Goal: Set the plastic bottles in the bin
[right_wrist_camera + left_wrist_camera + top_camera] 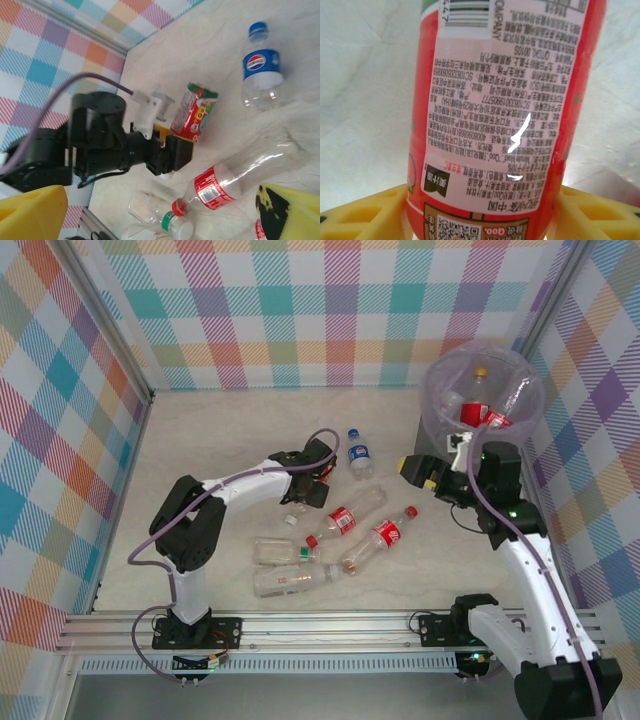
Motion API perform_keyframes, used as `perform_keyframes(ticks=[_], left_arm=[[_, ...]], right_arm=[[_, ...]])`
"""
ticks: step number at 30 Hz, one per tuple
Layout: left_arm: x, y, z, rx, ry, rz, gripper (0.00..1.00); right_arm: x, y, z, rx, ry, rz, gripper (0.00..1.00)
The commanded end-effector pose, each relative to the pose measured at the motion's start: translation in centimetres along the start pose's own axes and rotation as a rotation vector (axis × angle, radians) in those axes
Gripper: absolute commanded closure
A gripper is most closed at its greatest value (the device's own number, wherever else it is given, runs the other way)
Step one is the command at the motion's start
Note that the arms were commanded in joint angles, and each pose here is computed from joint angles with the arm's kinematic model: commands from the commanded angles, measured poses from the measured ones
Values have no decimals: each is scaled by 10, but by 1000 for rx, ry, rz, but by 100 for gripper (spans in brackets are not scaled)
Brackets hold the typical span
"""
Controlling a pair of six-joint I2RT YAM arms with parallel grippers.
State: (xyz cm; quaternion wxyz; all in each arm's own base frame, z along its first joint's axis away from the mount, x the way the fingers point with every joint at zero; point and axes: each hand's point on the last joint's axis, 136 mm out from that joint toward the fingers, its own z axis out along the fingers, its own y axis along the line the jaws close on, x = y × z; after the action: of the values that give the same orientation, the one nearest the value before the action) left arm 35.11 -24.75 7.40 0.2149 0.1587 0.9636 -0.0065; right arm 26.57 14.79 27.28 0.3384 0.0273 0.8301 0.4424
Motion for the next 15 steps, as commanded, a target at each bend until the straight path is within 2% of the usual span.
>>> perform_keyframes(ticks=[1,4,7,14,15], left_arm=[[-45,-2,-78,102,-185,-70,37],[-52,-33,-117,349,-258,-153,37],[-49,-60,-138,547,-287,-173,39],[-35,-97,-161,738,-269,-115,41],[-40,-103,-166,768,-298,-104,42]], right_arm=[[-7,19,15,-80,-4,-65,4],[-9,29,27,-164,1,-52,4],[-6,43,40,-252,22,-51,4],[2,55,66,-270,71,-83,4],[3,56,68,-271,74,-85,4]])
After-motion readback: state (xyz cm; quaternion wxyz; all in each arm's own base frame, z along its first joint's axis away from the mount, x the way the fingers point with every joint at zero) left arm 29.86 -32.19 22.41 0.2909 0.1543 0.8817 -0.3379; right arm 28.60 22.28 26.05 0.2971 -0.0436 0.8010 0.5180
